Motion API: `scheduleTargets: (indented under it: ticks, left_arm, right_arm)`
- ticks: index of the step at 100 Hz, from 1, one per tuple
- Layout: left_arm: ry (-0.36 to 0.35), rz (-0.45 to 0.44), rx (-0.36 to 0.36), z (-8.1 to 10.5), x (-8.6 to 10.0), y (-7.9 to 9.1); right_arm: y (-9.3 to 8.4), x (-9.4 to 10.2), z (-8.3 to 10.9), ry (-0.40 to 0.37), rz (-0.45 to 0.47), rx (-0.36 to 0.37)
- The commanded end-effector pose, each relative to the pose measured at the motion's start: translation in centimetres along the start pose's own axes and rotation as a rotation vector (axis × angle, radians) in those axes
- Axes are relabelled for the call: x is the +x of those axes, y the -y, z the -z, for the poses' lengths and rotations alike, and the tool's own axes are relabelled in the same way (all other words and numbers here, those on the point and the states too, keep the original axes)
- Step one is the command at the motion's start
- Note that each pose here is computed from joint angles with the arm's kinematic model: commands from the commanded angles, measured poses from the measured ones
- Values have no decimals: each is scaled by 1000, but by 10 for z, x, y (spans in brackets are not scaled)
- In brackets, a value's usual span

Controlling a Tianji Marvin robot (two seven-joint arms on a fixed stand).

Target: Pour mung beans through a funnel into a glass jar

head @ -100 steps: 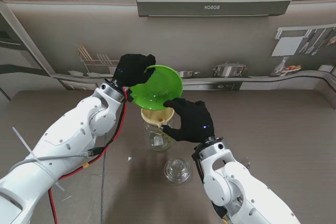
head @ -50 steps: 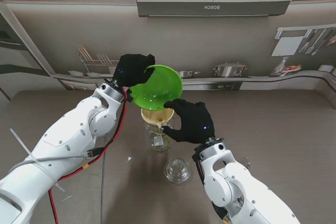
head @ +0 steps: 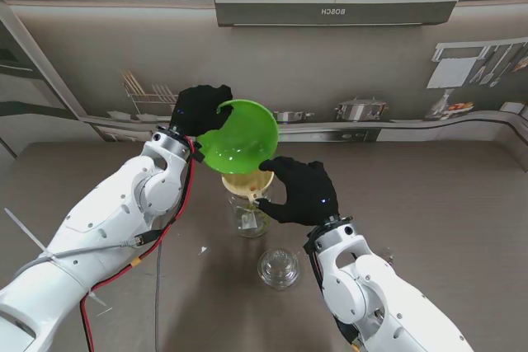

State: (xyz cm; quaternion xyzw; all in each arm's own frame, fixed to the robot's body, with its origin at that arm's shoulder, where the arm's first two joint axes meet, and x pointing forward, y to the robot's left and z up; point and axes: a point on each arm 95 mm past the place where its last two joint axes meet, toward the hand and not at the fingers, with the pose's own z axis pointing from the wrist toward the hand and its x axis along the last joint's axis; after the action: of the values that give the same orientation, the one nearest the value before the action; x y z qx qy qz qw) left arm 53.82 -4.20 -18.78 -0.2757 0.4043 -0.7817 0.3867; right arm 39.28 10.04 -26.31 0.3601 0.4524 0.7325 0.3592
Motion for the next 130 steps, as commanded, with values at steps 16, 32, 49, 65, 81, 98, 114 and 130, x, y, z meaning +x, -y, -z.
scheduleTargets:
  ticks: [16, 32, 49, 65, 81, 98, 114, 130]
  left_arm:
    - [154, 142, -13, 0, -1, 6]
    - [255, 235, -44, 5, -5, 13]
    - [350, 312, -78, 12, -12, 16]
    - [414, 357, -84, 21, -20, 19]
    - [504, 427, -68, 33, -31, 24]
    - [582, 463, -63, 52, -44, 28]
    - [641, 468, -56, 73, -55, 30]
    - [689, 462, -63, 93, -66, 30]
  right_arm:
    - [3, 0, 1, -3, -1, 23]
    - [3, 0, 0, -2, -1, 26]
    - [3, -1, 0, 5, -2, 23]
    - [3, -4, 1, 19, -1, 19]
    - [3, -7, 2, 32, 0, 24]
    - [4, -10, 2, 44, -2, 31]
    - [7, -12, 2, 49, -4, 44]
    - [8, -13, 3, 53, -3, 53]
